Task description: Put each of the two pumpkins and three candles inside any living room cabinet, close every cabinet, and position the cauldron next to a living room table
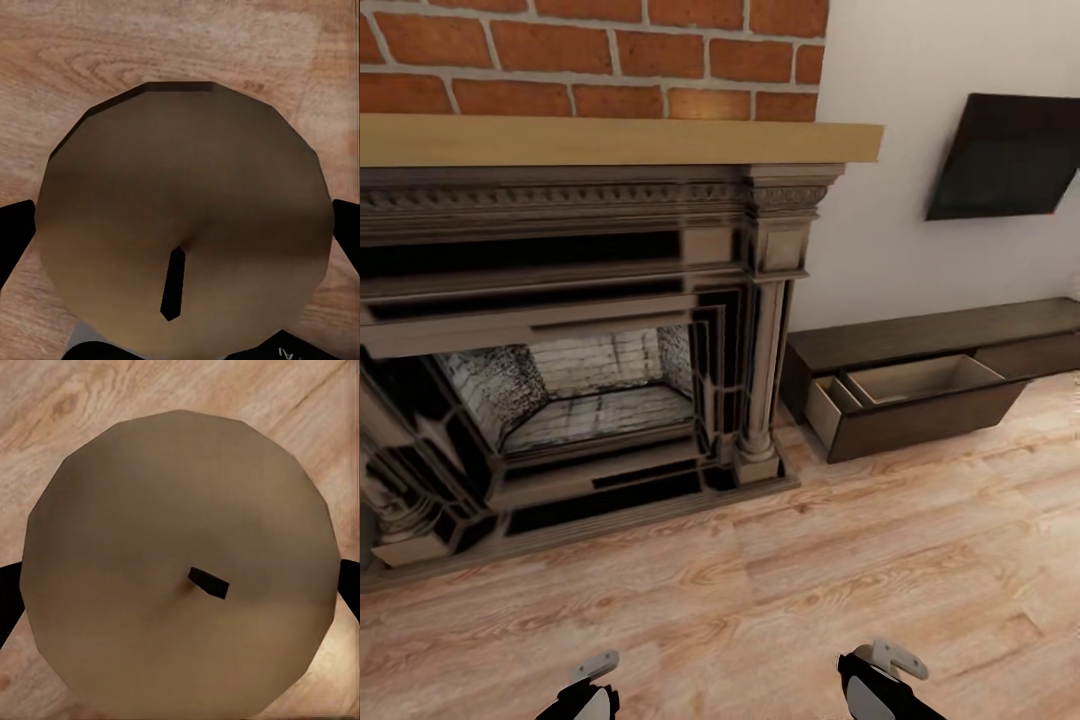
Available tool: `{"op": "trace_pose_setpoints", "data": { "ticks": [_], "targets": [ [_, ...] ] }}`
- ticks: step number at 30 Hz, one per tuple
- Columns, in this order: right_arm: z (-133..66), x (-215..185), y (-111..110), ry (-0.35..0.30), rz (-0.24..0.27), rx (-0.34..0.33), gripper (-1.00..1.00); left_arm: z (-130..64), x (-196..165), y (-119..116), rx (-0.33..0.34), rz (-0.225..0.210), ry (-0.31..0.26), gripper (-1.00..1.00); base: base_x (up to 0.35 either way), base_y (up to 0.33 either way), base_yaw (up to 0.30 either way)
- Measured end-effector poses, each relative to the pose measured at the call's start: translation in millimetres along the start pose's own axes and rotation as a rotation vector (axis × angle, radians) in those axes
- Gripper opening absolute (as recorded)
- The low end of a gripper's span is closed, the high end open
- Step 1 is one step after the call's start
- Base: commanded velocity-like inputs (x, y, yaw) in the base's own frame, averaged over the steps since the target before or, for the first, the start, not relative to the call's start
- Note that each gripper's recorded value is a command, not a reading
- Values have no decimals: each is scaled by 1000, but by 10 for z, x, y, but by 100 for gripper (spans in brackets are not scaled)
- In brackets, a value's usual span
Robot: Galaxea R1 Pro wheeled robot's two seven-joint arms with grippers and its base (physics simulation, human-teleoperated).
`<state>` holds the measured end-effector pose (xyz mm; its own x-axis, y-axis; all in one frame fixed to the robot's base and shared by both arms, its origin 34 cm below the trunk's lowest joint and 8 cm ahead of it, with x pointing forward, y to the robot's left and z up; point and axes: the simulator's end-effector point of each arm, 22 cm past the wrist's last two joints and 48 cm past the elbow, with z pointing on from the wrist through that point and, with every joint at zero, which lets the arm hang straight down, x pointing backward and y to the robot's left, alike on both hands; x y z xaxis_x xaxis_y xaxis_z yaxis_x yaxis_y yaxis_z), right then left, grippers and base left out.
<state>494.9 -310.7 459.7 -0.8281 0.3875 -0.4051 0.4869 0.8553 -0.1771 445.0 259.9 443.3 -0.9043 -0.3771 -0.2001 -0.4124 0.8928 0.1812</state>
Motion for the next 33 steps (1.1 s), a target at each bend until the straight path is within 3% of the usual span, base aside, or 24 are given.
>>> {"op": "trace_pose_setpoints", "data": {
  "ticks": [33],
  "targets": [
    [0, -31, 0, -14, 7, 0, -100, -23, 36, -86, 12, 1, 4, -100, 0, 0, -279]
  ]
}}
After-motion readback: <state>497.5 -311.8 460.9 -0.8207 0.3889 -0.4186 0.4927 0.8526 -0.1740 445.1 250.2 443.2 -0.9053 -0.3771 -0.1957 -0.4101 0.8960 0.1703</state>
